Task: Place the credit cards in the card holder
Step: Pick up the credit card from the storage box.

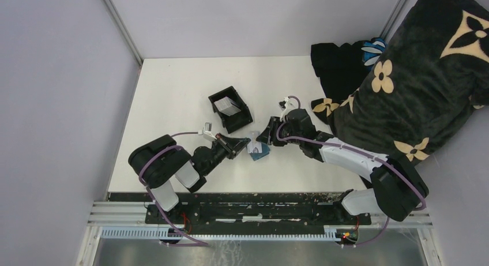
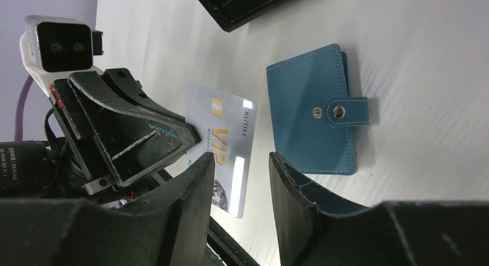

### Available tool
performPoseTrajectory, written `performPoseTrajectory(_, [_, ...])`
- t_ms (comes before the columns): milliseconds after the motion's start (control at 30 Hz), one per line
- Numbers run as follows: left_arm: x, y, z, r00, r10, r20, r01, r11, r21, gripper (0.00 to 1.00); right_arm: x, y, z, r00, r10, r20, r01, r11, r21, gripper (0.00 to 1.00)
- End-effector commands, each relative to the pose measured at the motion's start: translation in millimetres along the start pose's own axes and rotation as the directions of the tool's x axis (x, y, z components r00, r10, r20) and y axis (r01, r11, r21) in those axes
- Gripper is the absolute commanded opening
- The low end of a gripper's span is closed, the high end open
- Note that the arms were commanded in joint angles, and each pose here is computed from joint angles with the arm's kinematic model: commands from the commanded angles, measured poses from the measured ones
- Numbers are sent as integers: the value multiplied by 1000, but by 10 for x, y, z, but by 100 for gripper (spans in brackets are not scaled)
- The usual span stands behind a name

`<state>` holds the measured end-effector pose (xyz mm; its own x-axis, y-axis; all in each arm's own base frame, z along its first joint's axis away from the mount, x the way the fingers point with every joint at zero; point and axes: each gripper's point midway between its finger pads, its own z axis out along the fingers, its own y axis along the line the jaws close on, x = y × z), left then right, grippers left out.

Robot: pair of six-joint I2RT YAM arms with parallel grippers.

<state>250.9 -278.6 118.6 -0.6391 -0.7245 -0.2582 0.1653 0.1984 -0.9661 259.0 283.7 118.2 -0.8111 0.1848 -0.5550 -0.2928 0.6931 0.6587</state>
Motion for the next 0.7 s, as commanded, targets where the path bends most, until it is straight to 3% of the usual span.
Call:
performPoseTrajectory(0, [-117, -501, 57, 998, -53, 45, 44, 980, 193, 3, -82, 187, 58, 999, 13, 31, -10, 996, -90, 46])
performPoseTrajectory(300, [-115, -532, 103, 996, -73, 41, 63, 977, 202, 3, -12, 194, 131, 998, 55, 14, -52, 990, -129, 42])
performPoseTrajectory(400, [-96, -504, 114, 996, -77, 33, 70, 978, 195, 3, -14, 245, 144, 997, 69, 15, -66, 984, -164, 32])
performPoseTrajectory(500, [-73, -449, 121, 996, -80, 25, 75, 981, 179, 3, -11, 263, 147, 997, 77, 16, -73, 982, -174, 14])
performPoseTrajectory(567, [-66, -383, 118, 996, -80, 26, 75, 984, 160, 8, -28, 265, 134, 997, 76, 22, -71, 982, -173, 3])
performPoseTrajectory(667, [-67, -254, 83, 996, -78, 35, 73, 990, 121, 25, -67, 274, 100, 998, 51, 28, -46, 986, -160, 1])
